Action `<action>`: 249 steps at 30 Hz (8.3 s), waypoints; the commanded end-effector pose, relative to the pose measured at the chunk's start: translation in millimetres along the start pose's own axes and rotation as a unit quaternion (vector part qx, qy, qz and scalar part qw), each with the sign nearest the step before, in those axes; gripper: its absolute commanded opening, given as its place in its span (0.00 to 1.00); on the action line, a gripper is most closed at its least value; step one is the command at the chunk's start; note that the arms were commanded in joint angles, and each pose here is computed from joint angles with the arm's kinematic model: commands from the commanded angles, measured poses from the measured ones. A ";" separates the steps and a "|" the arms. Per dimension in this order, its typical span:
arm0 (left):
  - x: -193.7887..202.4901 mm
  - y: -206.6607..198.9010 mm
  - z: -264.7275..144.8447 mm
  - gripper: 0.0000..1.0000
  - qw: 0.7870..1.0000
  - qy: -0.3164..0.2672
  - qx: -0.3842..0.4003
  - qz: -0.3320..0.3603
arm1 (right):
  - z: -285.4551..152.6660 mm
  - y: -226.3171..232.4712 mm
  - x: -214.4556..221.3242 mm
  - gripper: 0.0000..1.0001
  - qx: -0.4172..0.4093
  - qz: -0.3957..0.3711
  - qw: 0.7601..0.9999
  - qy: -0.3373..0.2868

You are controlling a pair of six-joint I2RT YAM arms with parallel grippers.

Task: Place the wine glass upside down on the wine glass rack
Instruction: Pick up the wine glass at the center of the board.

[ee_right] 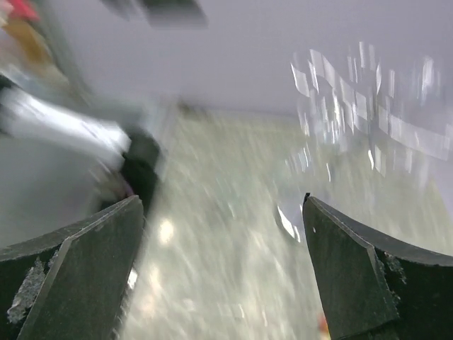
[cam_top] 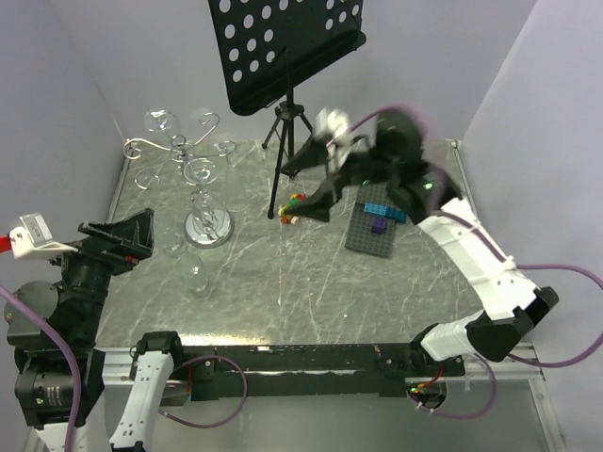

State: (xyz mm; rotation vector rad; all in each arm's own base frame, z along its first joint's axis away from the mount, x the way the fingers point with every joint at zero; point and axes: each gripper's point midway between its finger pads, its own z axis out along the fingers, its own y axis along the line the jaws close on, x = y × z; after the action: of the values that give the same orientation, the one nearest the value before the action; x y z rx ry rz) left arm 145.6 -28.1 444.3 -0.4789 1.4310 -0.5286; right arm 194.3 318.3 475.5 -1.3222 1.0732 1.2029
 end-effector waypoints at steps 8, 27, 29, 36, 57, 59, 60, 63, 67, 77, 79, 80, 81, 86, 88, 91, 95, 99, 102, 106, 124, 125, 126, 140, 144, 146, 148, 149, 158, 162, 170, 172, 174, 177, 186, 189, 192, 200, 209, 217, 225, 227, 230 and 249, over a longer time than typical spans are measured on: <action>-2.8 20.0 2.1 0.97 0.999 -0.019 -0.046 0.007 | 23.2 55.4 138.8 1.00 -0.096 -0.195 0.960 0.178; -5.7 60.1 -31.9 0.97 0.988 -0.079 -0.131 -0.010 | 162.7 53.4 233.3 0.73 -0.156 -0.173 0.930 0.284; -5.2 63.0 -35.7 0.97 0.987 -0.086 -0.134 -0.010 | 172.4 48.3 237.5 0.69 -0.150 -0.169 0.930 0.289; -13.9 66.9 -52.8 0.97 0.983 -0.120 -0.139 -0.002 | 203.8 44.4 260.6 0.61 -0.154 -0.171 0.925 0.303; -42.9 69.5 -103.8 0.97 0.965 -0.224 -0.138 -0.006 | 246.1 28.8 315.7 0.52 -0.141 -0.173 0.915 0.337; -41.6 69.3 -102.7 0.97 0.966 -0.222 -0.136 -0.006 | 247.3 26.1 318.9 0.52 -0.137 -0.172 0.914 0.340; -41.5 69.5 -101.9 0.97 0.966 -0.221 -0.137 -0.005 | 248.0 25.6 319.9 0.52 -0.136 -0.172 0.914 0.340; -41.4 68.8 -102.9 0.97 0.966 -0.221 -0.135 -0.005 | 249.1 24.1 325.2 0.52 -0.135 -0.172 0.913 0.344; -41.8 68.0 -103.5 0.97 0.966 -0.220 -0.134 -0.002 | 248.4 25.6 332.3 0.49 -0.140 -0.166 0.912 0.349; -40.8 64.6 -101.8 0.96 0.969 -0.215 -0.126 -0.001 | 245.8 27.6 347.8 0.38 -0.147 -0.161 0.906 0.362; -40.4 64.5 -102.1 0.97 0.969 -0.214 -0.125 -0.002 | 245.9 28.8 350.5 0.35 -0.149 -0.160 0.905 0.364; -40.4 64.6 -102.1 0.97 0.969 -0.214 -0.125 -0.001 | 245.1 28.4 352.2 0.34 -0.149 -0.159 0.905 0.366; -40.1 64.1 -101.8 0.96 0.969 -0.213 -0.124 -0.001 | 245.1 28.4 352.6 0.32 -0.149 -0.159 0.905 0.366; -40.3 62.4 -101.1 0.97 0.970 -0.212 -0.120 -0.001 | 243.7 29.3 350.8 0.20 -0.149 -0.157 0.905 0.366; -39.9 62.1 -100.4 0.96 0.970 -0.211 -0.119 -0.001 | 241.3 29.5 349.9 0.17 -0.149 -0.155 0.905 0.368; -39.1 60.5 -99.4 0.96 0.971 -0.208 -0.115 0.001 | 234.9 31.8 343.9 0.11 -0.148 -0.142 0.907 0.368; -37.9 55.7 -96.9 0.97 0.974 -0.200 -0.105 0.003 | 219.1 45.7 325.6 0.01 -0.158 -0.115 0.912 0.360; -34.8 47.0 -91.3 0.97 0.979 -0.187 -0.082 -0.002 | 196.2 62.5 302.6 0.00 -0.163 -0.091 0.921 0.342; -26.0 33.3 -81.2 0.96 0.987 -0.158 -0.038 -0.012 | 172.3 78.3 280.2 0.00 -0.172 -0.065 0.928 0.325; -12.7 19.3 -67.8 0.96 0.993 -0.116 0.007 -0.035 | 132.5 99.7 267.6 0.00 -0.183 -0.031 0.931 0.314; 57.0 -81.3 -9.9 0.97 0.946 0.147 0.275 -0.085 | -30.8 53.7 180.0 0.00 -0.029 0.016 0.981 0.192; 54.4 -82.5 -8.4 0.97 0.947 0.146 0.274 -0.083 | -37.6 49.3 176.5 0.00 -0.016 0.018 0.983 0.184; 50.7 -85.9 -8.5 0.97 0.946 0.145 0.277 -0.082 | -41.9 46.8 173.5 0.00 -0.009 0.018 0.984 0.177; 47.3 -110.5 31.6 0.97 0.924 0.195 0.311 -0.104 | -95.4 19.3 157.2 0.00 0.072 0.037 0.990 0.118; 61.7 -114.7 37.9 0.96 0.918 0.224 0.313 -0.099 | -105.8 16.6 157.3 0.00 0.086 0.047 0.990 0.106; 71.9 -119.9 41.0 0.97 0.914 0.244 0.310 -0.092 | -111.7 14.1 156.1 0.00 0.096 0.048 0.989 0.101; 87.7 -128.1 43.8 0.97 0.908 0.271 0.307 -0.089 | -116.2 12.2 154.5 0.00 0.103 0.048 0.989 0.095; 97.0 -134.8 43.8 0.96 0.903 0.284 0.310 -0.086 | -118.2 12.1 154.3 0.00 0.105 0.051 0.989 0.091; 187.7 -179.1 56.5 0.97 0.902 0.342 0.251 -0.078 | -133.1 11.4 151.9 0.00 0.130 0.052 0.988 0.071; 220.5 -178.9 67.7 0.97 0.902 0.341 0.236 -0.120 | -136.3 11.7 150.3 0.00 0.137 0.046 0.987 0.066; 285.6 -179.3 77.1 0.98 0.883 0.395 0.220 -0.127 | -137.2 13.5 149.1 0.00 0.136 0.042 0.988 0.063; 294.3 -176.6 80.3 0.97 0.884 0.398 0.211 -0.128 | -137.9 14.9 147.5 0.00 0.137 0.040 0.988 0.062; 299.1 -173.6 82.8 0.92 0.885 0.398 0.202 -0.131 | -138.6 15.6 146.9 0.00 0.139 0.037 0.988 0.061; 304.1 -167.7 80.4 0.85 0.884 0.403 0.193 -0.138 | -139.7 17.0 144.7 0.00 0.140 0.034 0.988 0.058; 320.3 -156.8 82.8 0.62 0.885 0.410 0.173 -0.139 | -139.9 18.8 143.4 0.00 0.138 0.033 0.988 0.055; 325.7 -155.2 84.2 0.57 0.885 0.414 0.168 -0.132 | -140.0 19.3 143.3 0.00 0.137 0.033 0.988 0.055; 328.8 -157.5 83.4 0.52 0.882 0.419 0.175 -0.130 | -139.8 19.2 144.1 0.00 0.135 0.035 0.989 0.054; 339.2 -163.2 86.1 0.49 0.876 0.429 0.180 -0.128 | -139.4 20.4 144.3 0.00 0.131 0.035 0.989 0.052; 340.5 -170.3 89.6 0.38 0.872 0.430 0.194 -0.130 | -138.3 22.5 144.4 0.00 0.125 0.037 0.990 0.050; 338.7 -167.4 91.6 0.32 0.870 0.430 0.200 -0.139 | -137.4 24.2 144.1 0.00 0.118 0.040 0.991 0.047; 339.2 -170.0 91.4 0.18 0.865 0.435 0.207 -0.140 | -137.2 24.5 144.7 0.00 0.115 0.040 0.991 0.046; 339.9 -169.5 91.2 0.18 0.864 0.437 0.207 -0.140 | -137.4 24.2 144.9 0.00 0.116 0.041 0.991 0.046; 341.4 -169.2 90.8 0.15 0.862 0.441 0.206 -0.139 | -137.3 24.7 145.0 0.00 0.115 0.040 0.992 0.046; 331.8 -161.7 92.7 0.01 0.871 0.428 0.194 -0.145 | -135.2 34.9 145.4 0.38 0.090 0.034 0.995 0.042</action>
State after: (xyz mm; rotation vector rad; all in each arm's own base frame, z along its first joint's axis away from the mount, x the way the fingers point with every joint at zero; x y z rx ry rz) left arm 251.2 -362.2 260.6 -0.1250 2.1134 -1.3221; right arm 199.6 181.0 310.0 -1.1426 1.3904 1.0895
